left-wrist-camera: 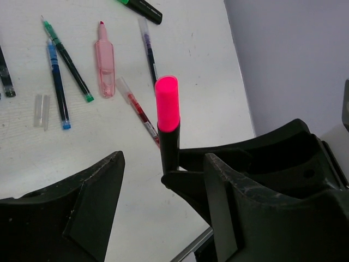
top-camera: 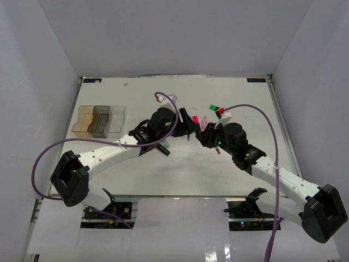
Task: Sort the stationery into containers
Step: Pick up the pen from the center of the board.
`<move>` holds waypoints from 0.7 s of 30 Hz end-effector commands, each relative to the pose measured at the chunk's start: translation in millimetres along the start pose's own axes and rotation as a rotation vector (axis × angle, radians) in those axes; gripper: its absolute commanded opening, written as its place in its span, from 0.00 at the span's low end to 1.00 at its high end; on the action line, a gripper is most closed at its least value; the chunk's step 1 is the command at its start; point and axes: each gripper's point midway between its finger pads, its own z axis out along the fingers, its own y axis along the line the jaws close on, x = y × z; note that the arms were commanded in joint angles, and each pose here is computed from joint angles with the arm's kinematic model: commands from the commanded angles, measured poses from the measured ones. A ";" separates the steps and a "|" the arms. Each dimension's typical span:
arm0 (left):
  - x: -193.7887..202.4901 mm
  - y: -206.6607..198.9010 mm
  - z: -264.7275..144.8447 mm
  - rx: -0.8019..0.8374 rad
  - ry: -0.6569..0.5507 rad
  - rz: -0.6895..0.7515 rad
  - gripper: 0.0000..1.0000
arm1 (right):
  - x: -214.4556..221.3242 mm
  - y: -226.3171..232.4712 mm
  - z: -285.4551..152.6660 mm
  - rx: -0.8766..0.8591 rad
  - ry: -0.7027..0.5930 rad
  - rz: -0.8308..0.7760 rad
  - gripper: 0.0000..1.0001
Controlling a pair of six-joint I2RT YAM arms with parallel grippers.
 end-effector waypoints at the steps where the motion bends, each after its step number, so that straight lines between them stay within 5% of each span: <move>1: -28.6 -19.0 3.5 0.036 -0.108 -0.024 0.70 | -21.5 19.3 -3.4 -0.079 -0.086 0.018 0.21; 13: -17.2 -22.9 29.4 0.050 -0.081 -0.028 0.56 | -17.3 28.1 -5.2 -0.130 -0.089 0.030 0.22; 21: -14.5 -21.2 31.3 0.055 -0.080 -0.021 0.26 | -14.9 29.0 -3.8 -0.141 -0.086 0.034 0.24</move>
